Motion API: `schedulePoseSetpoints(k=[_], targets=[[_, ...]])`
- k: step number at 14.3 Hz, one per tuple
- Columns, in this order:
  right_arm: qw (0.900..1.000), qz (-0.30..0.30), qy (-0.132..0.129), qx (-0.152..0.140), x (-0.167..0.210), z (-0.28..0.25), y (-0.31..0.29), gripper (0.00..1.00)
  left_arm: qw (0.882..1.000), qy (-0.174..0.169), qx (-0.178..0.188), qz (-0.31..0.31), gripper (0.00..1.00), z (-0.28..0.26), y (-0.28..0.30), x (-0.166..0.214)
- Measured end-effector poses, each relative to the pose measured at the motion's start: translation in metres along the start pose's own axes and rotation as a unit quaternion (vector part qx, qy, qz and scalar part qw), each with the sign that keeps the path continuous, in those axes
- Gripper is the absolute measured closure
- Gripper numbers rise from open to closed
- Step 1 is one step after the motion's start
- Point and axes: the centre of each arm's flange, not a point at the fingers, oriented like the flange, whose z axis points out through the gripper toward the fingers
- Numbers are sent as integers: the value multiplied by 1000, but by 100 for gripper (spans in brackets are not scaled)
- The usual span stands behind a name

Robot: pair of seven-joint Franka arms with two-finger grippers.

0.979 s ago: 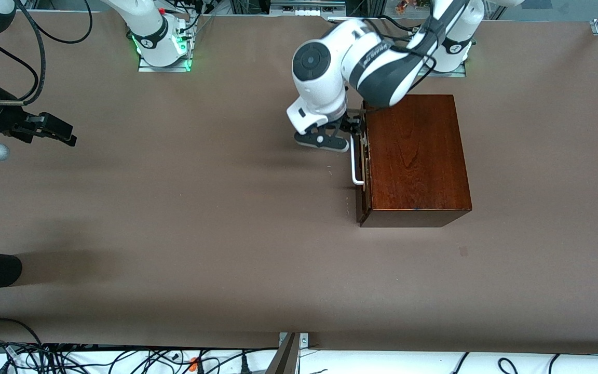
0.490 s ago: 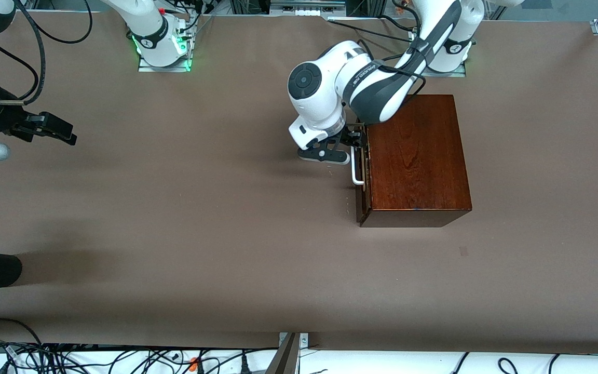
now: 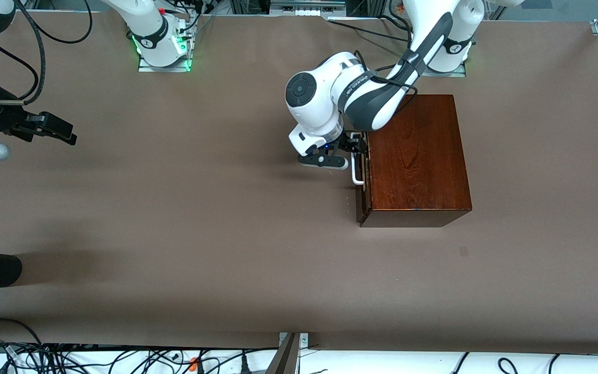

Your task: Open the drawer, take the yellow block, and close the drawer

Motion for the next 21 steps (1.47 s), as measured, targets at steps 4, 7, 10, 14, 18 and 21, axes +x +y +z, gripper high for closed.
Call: schedulePoseSetpoints(k=[4,7,10,14,18,21], targets=[[1000,0,-1,0,0,0,0,0,1000,4,21,2,0,17,2,-4],[1000,3,-1,0,0,0,3,0,1000,6,19,-7,0,26,7,-8],[1000,6,-1,0,1,0,6,0,1000,4,21,-13,0,37,18,-12],[1000,6,-2,0,1,0,6,0,999,15,15,-25,0,39,24,-12],[1000,13,-3,-1,1,1,14,0,999,33,-4,-34,0,34,33,-13],[1000,13,-3,-1,2,1,23,0,998,42,-36,-43,0,25,41,-13]])
